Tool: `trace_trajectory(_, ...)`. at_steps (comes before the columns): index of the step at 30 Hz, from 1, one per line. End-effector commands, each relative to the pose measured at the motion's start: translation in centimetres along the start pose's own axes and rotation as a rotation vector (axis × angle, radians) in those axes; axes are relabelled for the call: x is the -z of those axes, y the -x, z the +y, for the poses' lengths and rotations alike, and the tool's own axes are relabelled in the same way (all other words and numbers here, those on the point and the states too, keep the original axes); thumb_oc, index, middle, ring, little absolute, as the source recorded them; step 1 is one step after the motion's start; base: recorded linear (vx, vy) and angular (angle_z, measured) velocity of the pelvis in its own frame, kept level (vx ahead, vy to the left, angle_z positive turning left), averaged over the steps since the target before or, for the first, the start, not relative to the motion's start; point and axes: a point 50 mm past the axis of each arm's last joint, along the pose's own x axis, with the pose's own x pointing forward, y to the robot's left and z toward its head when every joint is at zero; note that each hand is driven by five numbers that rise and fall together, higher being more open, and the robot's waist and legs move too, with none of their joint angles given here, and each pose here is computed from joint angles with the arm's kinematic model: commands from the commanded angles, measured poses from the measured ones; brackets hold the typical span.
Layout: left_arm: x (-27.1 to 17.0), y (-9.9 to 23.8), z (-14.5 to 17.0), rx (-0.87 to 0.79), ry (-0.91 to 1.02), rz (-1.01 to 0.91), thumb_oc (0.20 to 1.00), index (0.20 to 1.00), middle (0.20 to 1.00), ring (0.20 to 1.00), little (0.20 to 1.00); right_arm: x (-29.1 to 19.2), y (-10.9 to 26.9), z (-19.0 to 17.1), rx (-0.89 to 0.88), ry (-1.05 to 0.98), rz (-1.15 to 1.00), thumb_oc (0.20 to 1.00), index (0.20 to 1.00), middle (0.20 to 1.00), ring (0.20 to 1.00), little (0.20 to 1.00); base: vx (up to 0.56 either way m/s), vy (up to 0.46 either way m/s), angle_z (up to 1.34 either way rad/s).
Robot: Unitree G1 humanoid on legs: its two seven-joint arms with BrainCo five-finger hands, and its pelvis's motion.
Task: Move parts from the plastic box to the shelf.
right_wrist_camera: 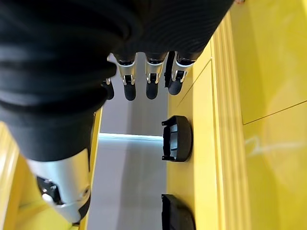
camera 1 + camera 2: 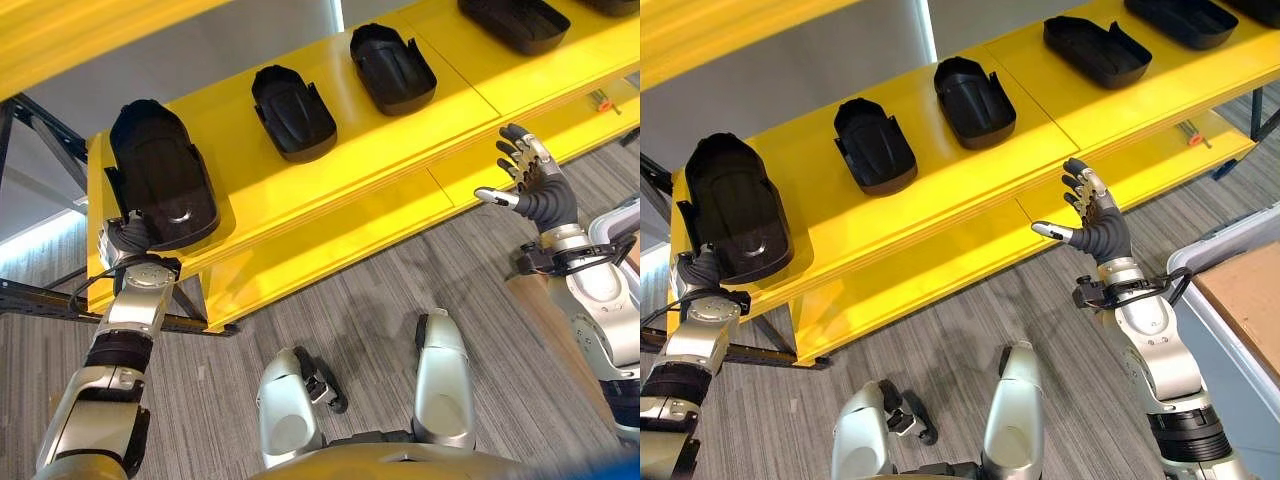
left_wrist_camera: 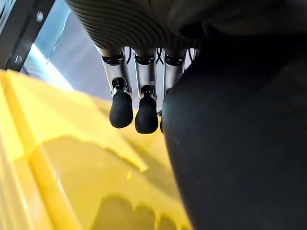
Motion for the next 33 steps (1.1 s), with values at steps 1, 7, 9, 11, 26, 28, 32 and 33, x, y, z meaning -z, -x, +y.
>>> trace_trajectory(1,-3.3,-1.1,1.9,-0.08,0.046,-0.118,0.2,0.2,0.2,0.2,0.2,-2.3,-0.4,-0.6,0.012,-0.002,-0.121,1.0,1.0,1.0,1.0,1.0,-0.12,0.077,-0.07)
trace_trajectory(7,-6.2,-1.5,2.3,-0.114,0.115,-0.166,0.2,0.2,0.2,0.2,0.2,-3.2,-1.2,-0.4,0.013,-0.012,-0.182,1.0,1.0,1.0,1.0,1.0,-0.12,0.048,-0.04)
trace_trajectory(9,-8.2,-1.6,2.4,-0.13,0.15,-0.196,0.2,0.2,0.2,0.2,0.2,-3.7,-1.7,-0.1,0.023,-0.016,-0.212,1.0,1.0,1.0,1.0,1.0,-0.12,0.05,-0.07)
trace_trajectory(11,-9.1,-1.6,2.4,-0.143,0.164,-0.211,0.2,0.2,0.2,0.2,0.2,-3.9,-1.8,0.0,0.028,-0.018,-0.223,1.0,1.0,1.0,1.0,1.0,-0.05,0.031,-0.08)
trace_trajectory(26,-11.2,-2.6,5.1,-0.276,0.169,-0.193,0.2,0.2,0.2,0.2,0.2,-4.9,-2.4,-0.6,0.037,0.003,-0.258,1.0,1.0,1.0,1.0,1.0,-0.01,0.028,-0.01)
trace_trajectory(28,-11.3,-2.8,5.5,-0.291,0.188,-0.173,0.2,0.2,0.2,0.2,0.2,-4.9,-2.4,-0.6,0.033,0.006,-0.257,1.0,1.0,1.0,1.0,1.0,0.0,0.029,-0.04)
trace_trajectory(32,-11.1,-2.9,5.6,-0.302,0.176,-0.158,0.2,0.2,0.2,0.2,0.2,-5.1,-2.4,-0.5,0.023,0.006,-0.275,1.0,1.0,1.0,1.0,1.0,-0.04,0.015,-0.04)
trace_trajectory(33,-11.0,-3.0,5.7,-0.307,0.171,-0.156,0.2,0.2,0.2,0.2,0.2,-5.2,-2.4,-0.4,0.022,0.009,-0.279,1.0,1.0,1.0,1.0,1.0,-0.02,0.006,-0.05)
